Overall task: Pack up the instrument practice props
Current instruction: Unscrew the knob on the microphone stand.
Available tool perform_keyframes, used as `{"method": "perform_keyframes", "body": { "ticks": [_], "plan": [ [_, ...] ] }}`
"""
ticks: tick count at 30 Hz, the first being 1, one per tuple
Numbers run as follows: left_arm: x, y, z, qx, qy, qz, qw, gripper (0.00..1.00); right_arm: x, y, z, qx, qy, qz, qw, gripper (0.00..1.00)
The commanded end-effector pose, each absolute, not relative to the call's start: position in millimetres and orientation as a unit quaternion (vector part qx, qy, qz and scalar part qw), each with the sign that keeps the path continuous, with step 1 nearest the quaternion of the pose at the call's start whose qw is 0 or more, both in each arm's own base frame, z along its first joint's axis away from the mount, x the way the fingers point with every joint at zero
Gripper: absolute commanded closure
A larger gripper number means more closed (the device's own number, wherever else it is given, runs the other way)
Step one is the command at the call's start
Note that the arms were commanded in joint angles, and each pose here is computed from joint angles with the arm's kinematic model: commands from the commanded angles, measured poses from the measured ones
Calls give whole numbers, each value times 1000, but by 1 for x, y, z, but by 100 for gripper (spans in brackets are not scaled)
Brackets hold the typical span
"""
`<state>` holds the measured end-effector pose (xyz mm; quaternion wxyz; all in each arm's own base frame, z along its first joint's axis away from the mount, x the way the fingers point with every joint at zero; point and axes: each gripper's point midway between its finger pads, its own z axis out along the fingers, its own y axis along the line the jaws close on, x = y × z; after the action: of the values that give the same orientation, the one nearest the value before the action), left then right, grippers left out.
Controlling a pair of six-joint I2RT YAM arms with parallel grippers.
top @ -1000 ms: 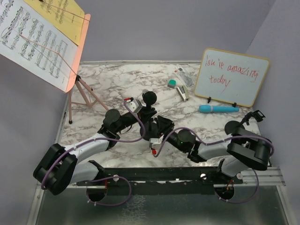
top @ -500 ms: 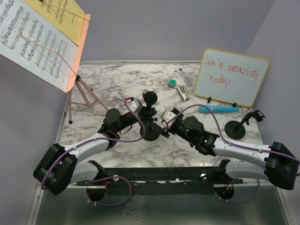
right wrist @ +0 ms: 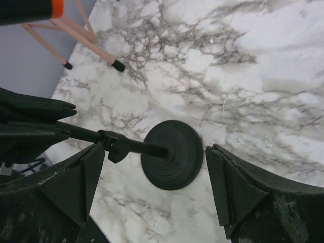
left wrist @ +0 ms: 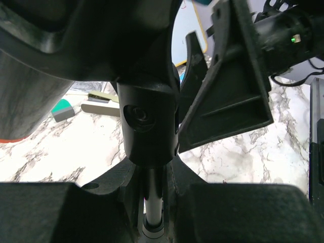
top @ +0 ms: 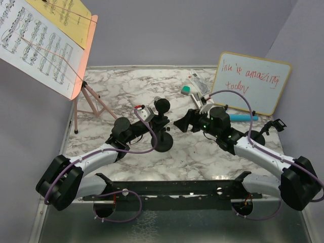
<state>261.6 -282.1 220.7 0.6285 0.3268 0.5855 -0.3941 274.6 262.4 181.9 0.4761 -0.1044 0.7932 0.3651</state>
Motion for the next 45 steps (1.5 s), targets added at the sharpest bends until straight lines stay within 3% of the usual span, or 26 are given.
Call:
{"method": "perform_keyframes", "body": {
  "ticks": [1, 11, 33, 41, 45],
  "plan": [
    [262, -284, 219, 325, 595, -398, 618, 100, 255, 286, 180, -42, 807, 477, 346, 14],
    [260, -284, 222, 327, 591, -401, 619, 100, 251, 312, 169, -21, 788, 571, 230, 29],
    [259, -284, 222, 328, 590, -403, 617, 100, 247, 321, 158, -11, 742, 652, 155, 54],
    [259, -284, 222, 329, 590, -403, 618, 100, 244, 320, 157, -16, 734, 662, 151, 72],
    [258, -284, 222, 328, 590, -404, 617, 100, 246, 318, 157, -21, 732, 662, 159, 88]
  ]
}}
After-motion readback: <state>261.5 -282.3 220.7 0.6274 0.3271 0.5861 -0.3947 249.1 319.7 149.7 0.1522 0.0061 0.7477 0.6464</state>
